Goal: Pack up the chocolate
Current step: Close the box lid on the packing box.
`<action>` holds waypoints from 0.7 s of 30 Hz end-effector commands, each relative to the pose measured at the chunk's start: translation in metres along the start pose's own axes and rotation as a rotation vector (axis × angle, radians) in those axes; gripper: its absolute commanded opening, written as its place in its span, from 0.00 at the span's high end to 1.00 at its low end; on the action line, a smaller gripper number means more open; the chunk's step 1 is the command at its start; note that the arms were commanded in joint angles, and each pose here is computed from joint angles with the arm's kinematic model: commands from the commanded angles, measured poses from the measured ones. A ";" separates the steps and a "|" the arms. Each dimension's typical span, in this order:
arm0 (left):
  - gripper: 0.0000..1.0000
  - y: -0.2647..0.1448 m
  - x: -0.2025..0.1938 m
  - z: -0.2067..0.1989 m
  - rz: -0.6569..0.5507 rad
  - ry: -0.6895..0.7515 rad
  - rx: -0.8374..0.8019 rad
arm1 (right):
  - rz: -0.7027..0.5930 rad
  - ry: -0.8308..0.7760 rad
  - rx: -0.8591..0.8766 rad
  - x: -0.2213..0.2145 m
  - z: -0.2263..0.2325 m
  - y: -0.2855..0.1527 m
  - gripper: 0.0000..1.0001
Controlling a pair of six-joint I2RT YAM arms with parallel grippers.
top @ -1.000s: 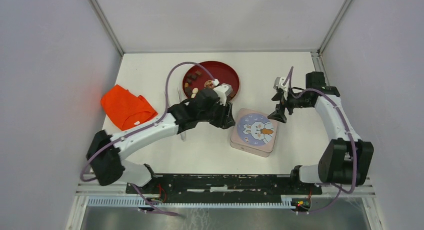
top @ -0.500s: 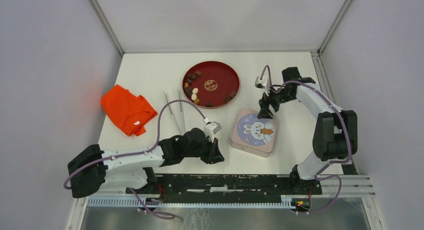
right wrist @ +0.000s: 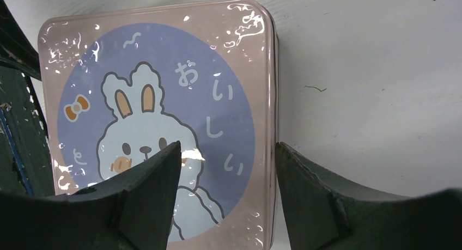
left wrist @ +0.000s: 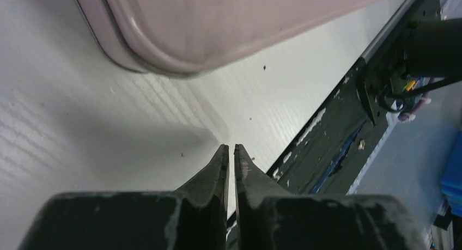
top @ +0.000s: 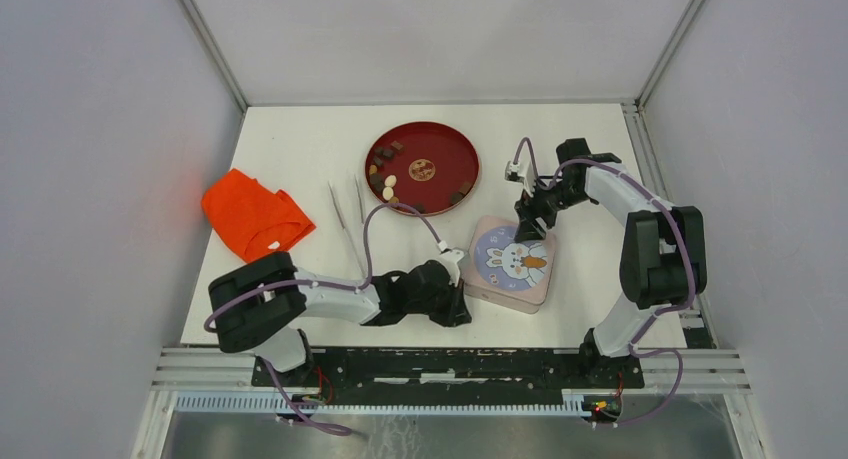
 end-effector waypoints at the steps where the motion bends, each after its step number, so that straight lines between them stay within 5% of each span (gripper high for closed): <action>1: 0.88 0.016 0.039 -0.015 -0.154 -0.041 0.006 | 0.007 0.000 0.032 -0.004 0.005 0.003 0.31; 8: 0.98 0.033 0.077 -0.004 -0.238 -0.048 0.156 | -0.006 0.023 0.011 -0.010 0.013 0.002 0.33; 21: 0.98 0.023 0.140 0.040 -0.319 -0.041 0.177 | -0.081 0.172 -0.036 -0.023 0.037 0.004 0.38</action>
Point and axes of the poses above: each gripper's point midway between its finger pads, its own y axis out along the fingers, its own z axis along the line the jaws close on, x = y × z, the point moved 6 cm from there along -y, back along the fingers, and after that the axes turned 7 degrees about y, right-handed, at the moved point
